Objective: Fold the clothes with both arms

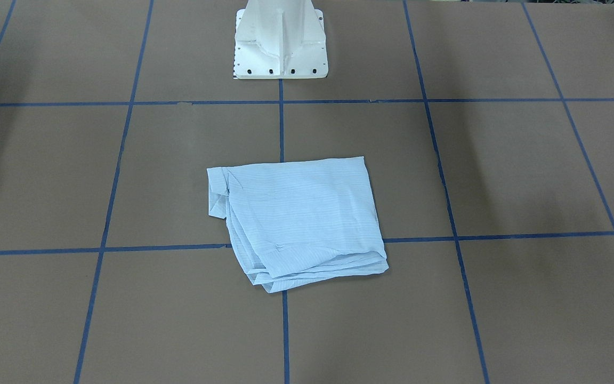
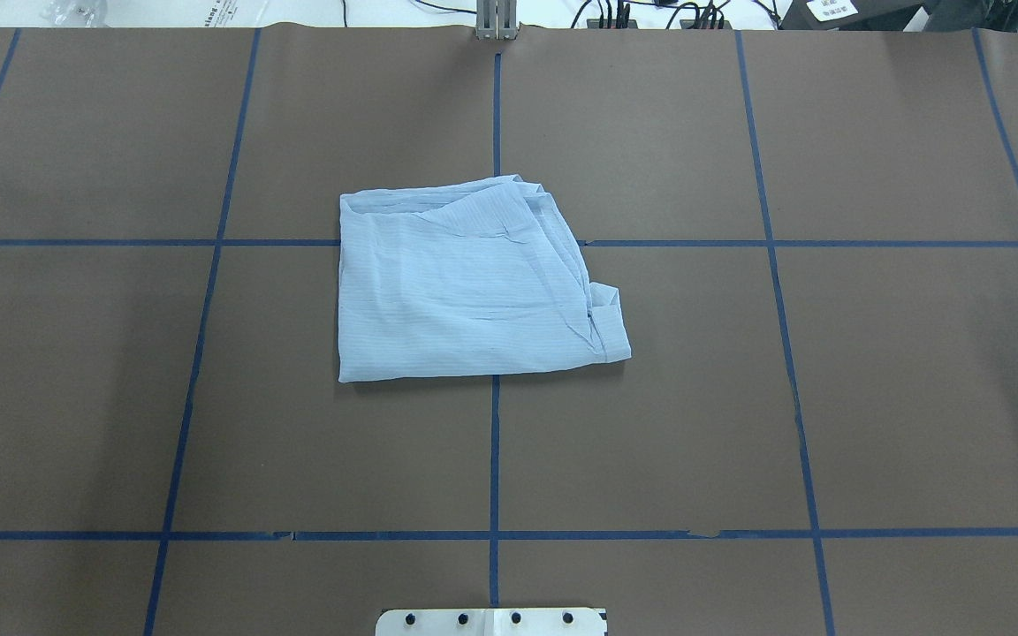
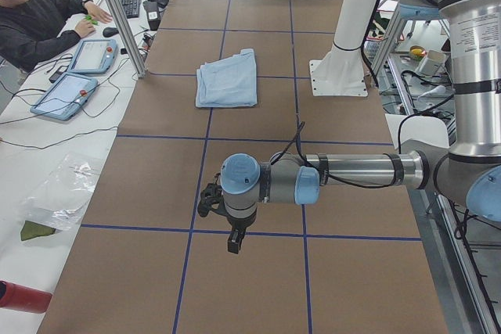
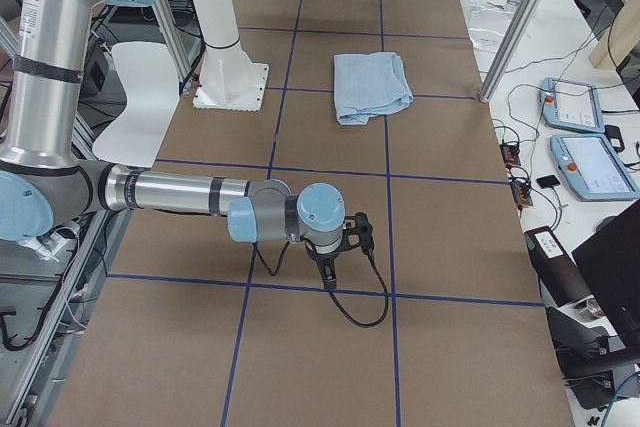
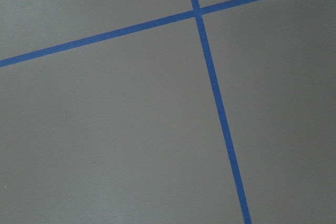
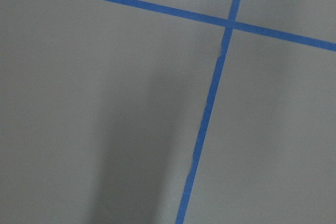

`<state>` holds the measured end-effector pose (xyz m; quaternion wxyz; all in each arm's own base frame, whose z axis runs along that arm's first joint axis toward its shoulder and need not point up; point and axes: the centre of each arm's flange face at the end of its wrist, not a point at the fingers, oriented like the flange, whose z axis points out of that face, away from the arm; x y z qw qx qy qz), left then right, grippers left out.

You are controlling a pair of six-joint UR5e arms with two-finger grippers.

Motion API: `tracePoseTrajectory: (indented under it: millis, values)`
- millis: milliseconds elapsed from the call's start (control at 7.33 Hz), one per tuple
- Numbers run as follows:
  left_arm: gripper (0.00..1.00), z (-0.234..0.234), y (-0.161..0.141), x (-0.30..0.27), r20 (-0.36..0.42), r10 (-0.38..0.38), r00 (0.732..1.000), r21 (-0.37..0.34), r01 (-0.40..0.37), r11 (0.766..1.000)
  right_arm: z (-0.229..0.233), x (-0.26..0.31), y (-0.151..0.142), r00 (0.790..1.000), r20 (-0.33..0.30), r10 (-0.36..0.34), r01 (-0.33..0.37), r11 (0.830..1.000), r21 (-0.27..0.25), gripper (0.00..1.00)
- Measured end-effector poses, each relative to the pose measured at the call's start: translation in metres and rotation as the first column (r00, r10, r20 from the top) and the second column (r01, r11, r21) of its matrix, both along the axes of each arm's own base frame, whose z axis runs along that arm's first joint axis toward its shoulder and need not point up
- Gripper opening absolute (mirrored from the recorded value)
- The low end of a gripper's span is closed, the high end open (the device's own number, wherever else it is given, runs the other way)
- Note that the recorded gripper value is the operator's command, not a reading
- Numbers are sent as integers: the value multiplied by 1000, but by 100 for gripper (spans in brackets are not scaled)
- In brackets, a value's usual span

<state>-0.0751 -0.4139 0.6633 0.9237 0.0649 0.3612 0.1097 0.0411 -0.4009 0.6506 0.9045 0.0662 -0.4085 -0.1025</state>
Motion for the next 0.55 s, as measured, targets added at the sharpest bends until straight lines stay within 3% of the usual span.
tracePoseTrajectory:
  millis: [545]
  values:
    - [100, -4, -3, 0, -5, -1, 1000, 22, 1, 1000, -4, 0, -2, 1000, -1, 0, 0, 1000, 13, 100]
